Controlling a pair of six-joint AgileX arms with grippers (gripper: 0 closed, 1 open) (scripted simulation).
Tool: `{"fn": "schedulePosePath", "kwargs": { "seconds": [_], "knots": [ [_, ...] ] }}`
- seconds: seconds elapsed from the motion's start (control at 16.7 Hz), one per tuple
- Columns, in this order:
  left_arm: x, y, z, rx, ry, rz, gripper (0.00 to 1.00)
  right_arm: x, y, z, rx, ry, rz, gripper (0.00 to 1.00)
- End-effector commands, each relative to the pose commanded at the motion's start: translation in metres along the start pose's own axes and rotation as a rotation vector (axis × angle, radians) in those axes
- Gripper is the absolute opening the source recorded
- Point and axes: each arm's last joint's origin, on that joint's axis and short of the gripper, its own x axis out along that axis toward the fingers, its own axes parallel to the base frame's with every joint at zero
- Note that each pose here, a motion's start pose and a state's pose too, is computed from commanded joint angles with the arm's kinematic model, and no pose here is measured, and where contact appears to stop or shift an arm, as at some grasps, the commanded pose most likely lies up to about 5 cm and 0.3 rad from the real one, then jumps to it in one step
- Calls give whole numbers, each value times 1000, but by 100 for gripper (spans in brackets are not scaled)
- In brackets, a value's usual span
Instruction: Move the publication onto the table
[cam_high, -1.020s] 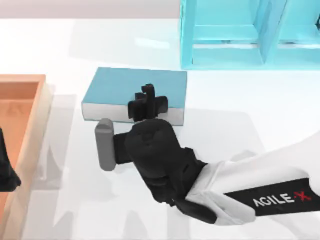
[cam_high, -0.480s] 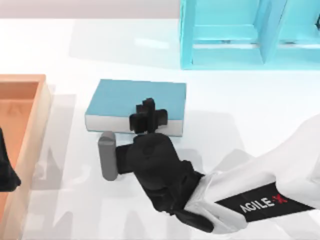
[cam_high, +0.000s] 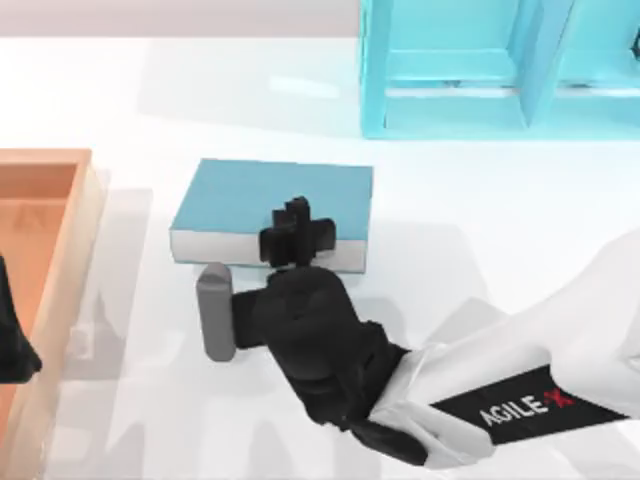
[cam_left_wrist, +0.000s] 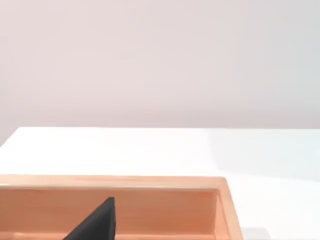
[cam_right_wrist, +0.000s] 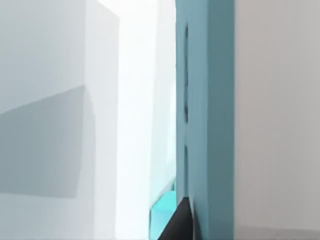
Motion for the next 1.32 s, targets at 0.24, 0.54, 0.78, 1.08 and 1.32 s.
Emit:
{"fn": "schedulePosePath", "kwargs": {
  "seconds": [0.24,0.54,0.78,1.08,1.32],
  "knots": [
    [0,0,0,0,0,0,100,0,0,0,0,0,0,68],
    [0,0,0,0,0,0,100,0,0,0,0,0,0,100],
    [0,0,0,0,0,0,100,0,0,0,0,0,0,100],
    [0,0,0,0,0,0,100,-1,1,0,-2,0,3,100],
    [0,0,0,0,0,0,100,-39,12,19,-8,-2,28,100]
  ]
}}
